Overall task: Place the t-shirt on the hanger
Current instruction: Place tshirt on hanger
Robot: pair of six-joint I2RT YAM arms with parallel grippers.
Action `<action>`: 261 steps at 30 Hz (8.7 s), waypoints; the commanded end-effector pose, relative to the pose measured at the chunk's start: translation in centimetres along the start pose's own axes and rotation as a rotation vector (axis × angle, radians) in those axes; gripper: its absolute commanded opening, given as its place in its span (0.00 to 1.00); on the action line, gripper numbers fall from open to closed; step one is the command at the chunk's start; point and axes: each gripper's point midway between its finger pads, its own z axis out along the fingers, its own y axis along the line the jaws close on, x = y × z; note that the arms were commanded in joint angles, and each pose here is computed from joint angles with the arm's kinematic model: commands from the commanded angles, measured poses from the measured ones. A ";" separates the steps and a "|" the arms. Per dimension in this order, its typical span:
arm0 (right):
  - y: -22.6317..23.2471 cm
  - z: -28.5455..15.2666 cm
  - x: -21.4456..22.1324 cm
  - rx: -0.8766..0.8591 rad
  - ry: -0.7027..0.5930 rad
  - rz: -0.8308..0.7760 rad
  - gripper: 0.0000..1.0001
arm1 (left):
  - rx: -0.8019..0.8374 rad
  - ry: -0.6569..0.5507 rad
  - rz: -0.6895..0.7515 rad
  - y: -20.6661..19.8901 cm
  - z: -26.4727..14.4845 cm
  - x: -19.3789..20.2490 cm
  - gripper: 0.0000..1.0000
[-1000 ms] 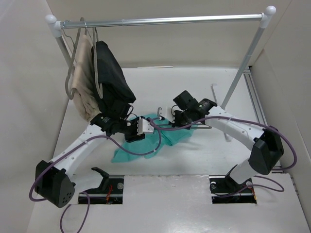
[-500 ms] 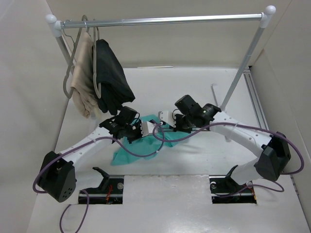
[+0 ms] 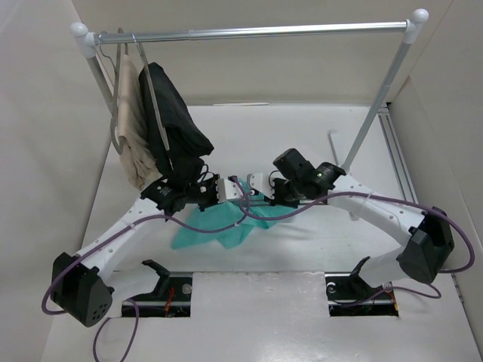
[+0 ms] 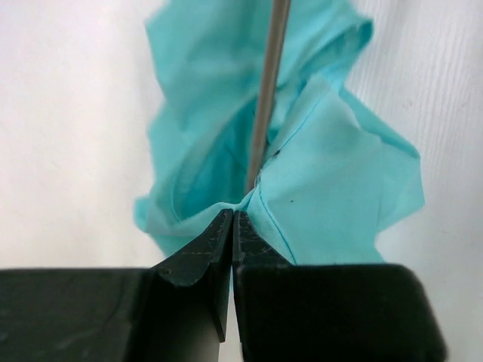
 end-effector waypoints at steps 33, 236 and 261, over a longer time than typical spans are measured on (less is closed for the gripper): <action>3.1 -4.5 -5.7 -0.025 -0.259 -0.161 0.00 | 0.186 -0.358 0.315 -0.8 -6.9 -8.3 0.00; -0.1 -4.1 -8.4 0.060 -0.647 0.046 0.56 | -0.084 -0.213 0.012 -0.9 -2.4 -1.1 0.00; -0.2 -7.7 -12.3 0.072 -0.749 -0.011 0.60 | -0.056 -0.207 0.037 -1.7 -2.1 -0.5 0.00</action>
